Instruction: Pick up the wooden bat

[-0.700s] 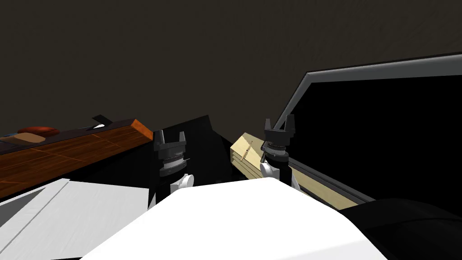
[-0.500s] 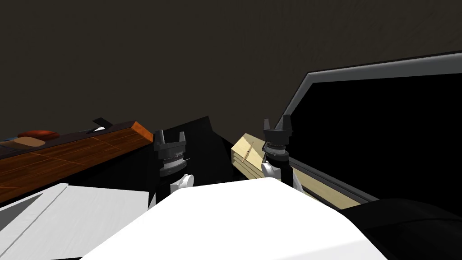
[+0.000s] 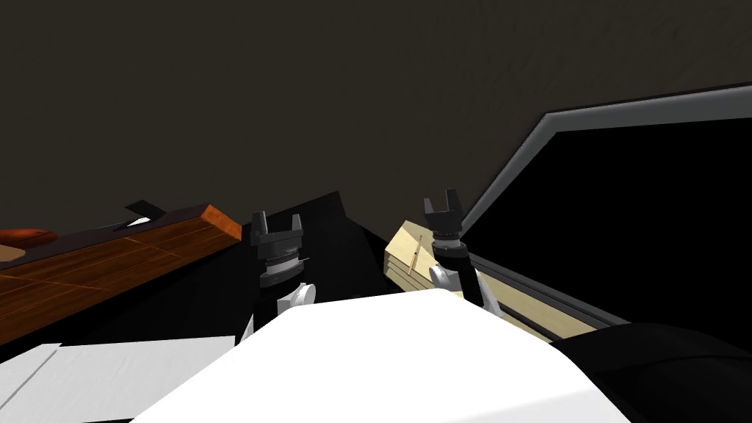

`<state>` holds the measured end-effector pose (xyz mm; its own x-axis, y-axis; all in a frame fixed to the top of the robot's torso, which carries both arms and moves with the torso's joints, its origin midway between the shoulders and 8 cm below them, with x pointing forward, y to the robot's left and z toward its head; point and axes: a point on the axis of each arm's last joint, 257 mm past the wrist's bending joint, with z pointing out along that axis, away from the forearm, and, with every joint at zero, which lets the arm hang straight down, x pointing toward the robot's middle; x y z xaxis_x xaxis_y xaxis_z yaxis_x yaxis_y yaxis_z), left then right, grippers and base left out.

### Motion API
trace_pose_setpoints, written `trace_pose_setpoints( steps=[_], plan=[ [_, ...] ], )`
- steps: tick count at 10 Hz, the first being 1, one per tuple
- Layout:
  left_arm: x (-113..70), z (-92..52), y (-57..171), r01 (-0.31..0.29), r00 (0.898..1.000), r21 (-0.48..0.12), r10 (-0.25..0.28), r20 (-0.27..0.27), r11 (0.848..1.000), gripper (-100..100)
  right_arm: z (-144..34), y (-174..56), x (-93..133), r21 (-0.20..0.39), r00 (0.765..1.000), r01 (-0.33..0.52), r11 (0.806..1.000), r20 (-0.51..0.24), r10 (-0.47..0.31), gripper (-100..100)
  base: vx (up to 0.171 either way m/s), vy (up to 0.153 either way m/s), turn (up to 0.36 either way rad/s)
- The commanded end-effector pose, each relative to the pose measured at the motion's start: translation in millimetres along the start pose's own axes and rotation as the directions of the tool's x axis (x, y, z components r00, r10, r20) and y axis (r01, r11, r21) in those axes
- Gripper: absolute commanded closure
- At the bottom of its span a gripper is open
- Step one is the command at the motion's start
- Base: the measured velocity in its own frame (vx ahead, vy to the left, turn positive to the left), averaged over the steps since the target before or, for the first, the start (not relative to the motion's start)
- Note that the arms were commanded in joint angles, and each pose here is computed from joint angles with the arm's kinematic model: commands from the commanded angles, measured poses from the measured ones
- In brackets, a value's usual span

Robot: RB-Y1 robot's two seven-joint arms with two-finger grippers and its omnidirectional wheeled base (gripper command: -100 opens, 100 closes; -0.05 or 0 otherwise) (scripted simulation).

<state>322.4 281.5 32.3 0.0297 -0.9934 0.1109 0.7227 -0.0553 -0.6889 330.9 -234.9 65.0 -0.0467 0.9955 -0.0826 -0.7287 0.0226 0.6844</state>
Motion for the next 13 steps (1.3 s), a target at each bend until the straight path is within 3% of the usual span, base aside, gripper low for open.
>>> trace_pose_setpoints(
  steps=[1, 4, 5, 8, 9, 10, 12, 13],
  plan=[
    [0.0, 0.0, 0.0, 0.0, 1.0, 0.0, 0.0, 0.0, 1.0, 0, -3.6, -24.4, -8.3, 0.075, 1.0, -0.019, 0.997, -0.003, 0.019, -100, 0.214, 0.247, -0.114],
    [0.0, 0.0, 0.0, 0.0, 1.0, 0.0, 0.0, 0.0, 1.0, 0, -7.1, -42.4, -14.1, 0.138, 0.999, -0.032, 0.99, 0.003, 0.032, -100, 0.124, 0.132, -0.057],
    [0.0, 0.1, 0.0, 0.0, 1.0, 0.0, 0.0, 0.0, 1.0, 0, -11.6, -57.7, -20.4, 0.189, 0.999, -0.048, 0.981, 0.01, 0.047, -100, 0.123, 0.104, -0.1],
    [0.0, 0.0, 0.0, 0.0, 1.0, 0.0, 0.0, 0.0, 1.0, 0, -18.9, -79.4, -29.2, 0.263, 0.998, -0.066, 0.962, 0.028, 0.061, -100, 0.107, 0.149, -0.064],
    [0.0, 0.1, 0.0, 0.0, 1.0, 0.0, 0.0, 0.0, 1.0, 0, -26.4, -96.0, -38.2, 0.317, 0.996, -0.088, 0.945, 0.048, 0.076, -100, 0.123, 0.128, -0.095],
    [0.0, 0.0, 0.0, 0.0, 1.0, 0.0, 0.0, 0.0, 1.0, 0, -27.7, -99.7, -39.0, 0.331, 0.996, -0.088, 0.94, 0.052, 0.075, -100, 0.125, 0.121, -0.058],
    [0.0, 0.0, 0.0, 0.0, 1.0, 0.0, 0.0, 0.0, 1.0, 0, -39.0, -121.0, -50.3, 0.399, 0.993, -0.114, 0.91, 0.083, 0.088, -100, 0.125, 0.111, -0.078],
    [0.0, 0.1, 0.0, 0.0, 1.0, 0.0, 0.0, 0.0, 1.0, 0, -50.1, -137.4, -61.7, 0.446, 0.988, -0.144, 0.883, 0.115, 0.103, -100, 0.124, 0.144, -0.082]
  ],
)
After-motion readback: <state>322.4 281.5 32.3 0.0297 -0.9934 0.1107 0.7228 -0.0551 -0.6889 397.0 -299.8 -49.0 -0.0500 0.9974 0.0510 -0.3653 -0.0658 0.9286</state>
